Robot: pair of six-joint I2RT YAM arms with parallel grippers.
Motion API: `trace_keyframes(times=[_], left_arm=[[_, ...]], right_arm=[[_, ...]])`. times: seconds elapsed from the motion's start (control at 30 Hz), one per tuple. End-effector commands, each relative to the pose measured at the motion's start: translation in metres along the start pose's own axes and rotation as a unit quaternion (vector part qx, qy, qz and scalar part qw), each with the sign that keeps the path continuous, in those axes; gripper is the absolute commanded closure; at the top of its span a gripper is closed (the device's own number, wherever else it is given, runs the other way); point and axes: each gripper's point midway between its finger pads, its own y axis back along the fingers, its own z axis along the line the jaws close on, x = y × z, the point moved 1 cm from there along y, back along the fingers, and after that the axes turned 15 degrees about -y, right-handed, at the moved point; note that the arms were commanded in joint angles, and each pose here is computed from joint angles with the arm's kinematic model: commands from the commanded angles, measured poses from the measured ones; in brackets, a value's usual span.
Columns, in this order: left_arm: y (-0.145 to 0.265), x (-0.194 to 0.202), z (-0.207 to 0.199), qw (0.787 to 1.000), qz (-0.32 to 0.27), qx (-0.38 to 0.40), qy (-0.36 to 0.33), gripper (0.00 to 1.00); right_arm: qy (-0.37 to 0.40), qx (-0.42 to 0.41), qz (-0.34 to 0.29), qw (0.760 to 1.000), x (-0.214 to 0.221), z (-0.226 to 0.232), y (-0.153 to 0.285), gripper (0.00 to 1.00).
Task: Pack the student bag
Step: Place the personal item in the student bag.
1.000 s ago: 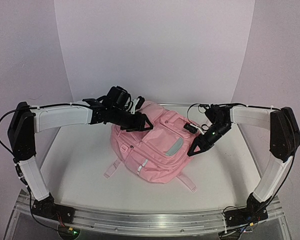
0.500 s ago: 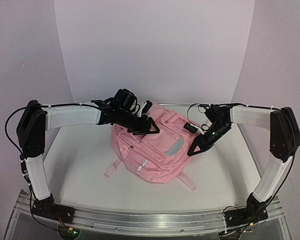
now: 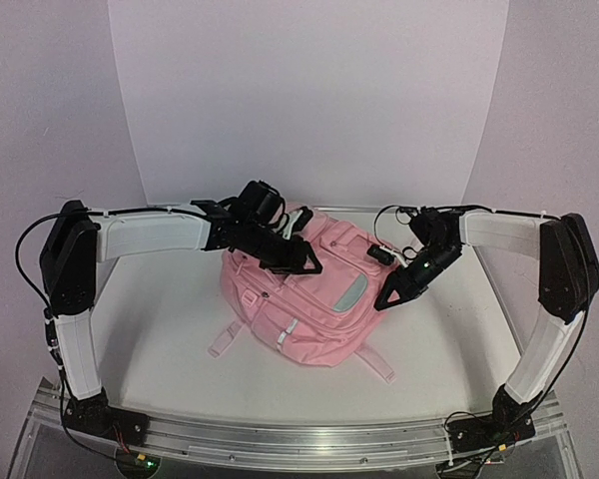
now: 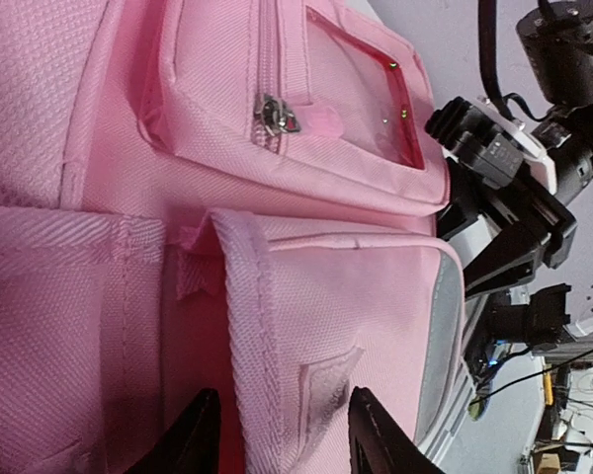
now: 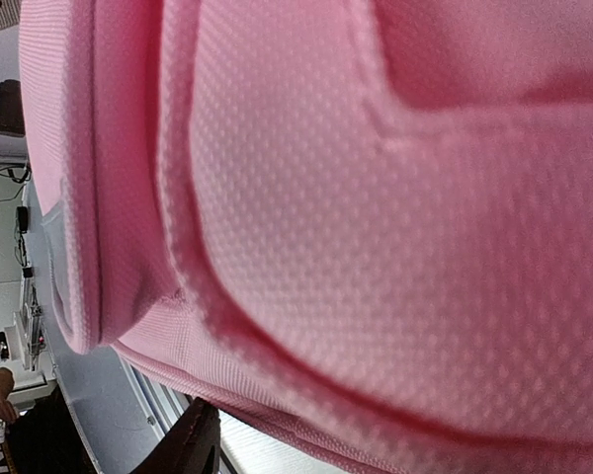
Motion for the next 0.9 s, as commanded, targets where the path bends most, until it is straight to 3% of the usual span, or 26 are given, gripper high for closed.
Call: trace_keyframes(times=[0.0,0.2,0.33,0.57,0.87], left_arm=[[0.038,-0.018,0.028,0.988,-0.018,-0.152,0.008,0.46],[0.081,-0.014,0.053,0.96,0.012,-0.278,-0.006,0.44],[0.114,-0.02,0.053,0.953,-0.016,-0.303,-0.017,0.43],[0.14,-0.028,0.055,0.963,-0.047,-0.265,0.008,0.41],[0.117,-0.029,0.044,0.99,-0.053,-0.132,0.012,0.42]], right_arm=[[0.027,0.009,-0.028,0.999,-0.017,0.004,0.005,0.54],[0.032,0.018,-0.038,0.999,-0.011,0.009,0.014,0.54],[0.031,0.011,-0.043,0.999,-0.008,0.016,0.018,0.53],[0.024,-0.015,-0.05,0.998,-0.01,0.03,0.021,0.53],[0.02,-0.023,-0.044,0.999,-0.006,0.032,0.016,0.52]])
